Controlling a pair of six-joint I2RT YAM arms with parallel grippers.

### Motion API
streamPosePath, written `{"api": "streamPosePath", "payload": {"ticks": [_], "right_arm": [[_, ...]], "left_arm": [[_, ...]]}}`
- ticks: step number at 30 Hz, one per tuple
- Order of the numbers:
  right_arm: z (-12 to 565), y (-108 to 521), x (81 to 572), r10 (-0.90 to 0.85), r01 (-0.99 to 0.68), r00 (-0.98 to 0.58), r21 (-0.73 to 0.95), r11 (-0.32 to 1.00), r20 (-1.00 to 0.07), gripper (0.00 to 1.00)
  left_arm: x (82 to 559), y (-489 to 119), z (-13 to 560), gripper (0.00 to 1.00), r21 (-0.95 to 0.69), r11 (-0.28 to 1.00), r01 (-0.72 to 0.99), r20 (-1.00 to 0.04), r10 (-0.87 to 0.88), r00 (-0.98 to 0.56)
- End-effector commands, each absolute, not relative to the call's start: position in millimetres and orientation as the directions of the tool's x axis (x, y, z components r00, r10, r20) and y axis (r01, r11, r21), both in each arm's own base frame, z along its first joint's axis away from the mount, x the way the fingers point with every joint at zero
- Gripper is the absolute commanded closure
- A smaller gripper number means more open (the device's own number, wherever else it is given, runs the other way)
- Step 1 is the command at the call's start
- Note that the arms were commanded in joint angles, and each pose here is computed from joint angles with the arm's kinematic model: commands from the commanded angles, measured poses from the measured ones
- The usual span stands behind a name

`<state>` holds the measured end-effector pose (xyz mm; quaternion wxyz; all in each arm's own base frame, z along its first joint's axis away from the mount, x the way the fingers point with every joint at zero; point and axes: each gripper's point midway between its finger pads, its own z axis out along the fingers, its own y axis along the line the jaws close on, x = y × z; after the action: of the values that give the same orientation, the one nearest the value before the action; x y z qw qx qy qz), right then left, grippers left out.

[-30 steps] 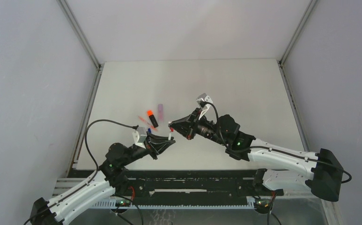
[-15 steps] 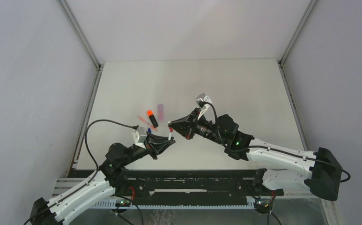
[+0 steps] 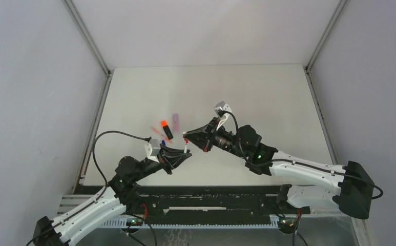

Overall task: Insert the pens into the pen caps
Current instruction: Insert the pen cap onto the pen.

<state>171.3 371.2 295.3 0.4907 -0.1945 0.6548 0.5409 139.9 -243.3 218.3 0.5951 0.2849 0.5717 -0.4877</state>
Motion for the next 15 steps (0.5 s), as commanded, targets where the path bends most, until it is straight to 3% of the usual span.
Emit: {"api": "streamPosePath", "payload": {"ticks": [1,15], "right_arm": [[334.2,375.1,167.3,0.343,-0.824,-0.394,0.493,0.278,-0.853,1.0],[325.1,378.8,166.5,0.318,-0.818,-0.413,0.501,0.282,-0.853,1.0]], "left_arm": [[136.5,-243.9,222.2,1.0,-0.182,0.349,0.919,-0.961,-0.262,-0.091],[136.6,-243.0,222.8,1.0,-0.181,0.352,0.918,-0.96,-0.266,-0.088]]}}
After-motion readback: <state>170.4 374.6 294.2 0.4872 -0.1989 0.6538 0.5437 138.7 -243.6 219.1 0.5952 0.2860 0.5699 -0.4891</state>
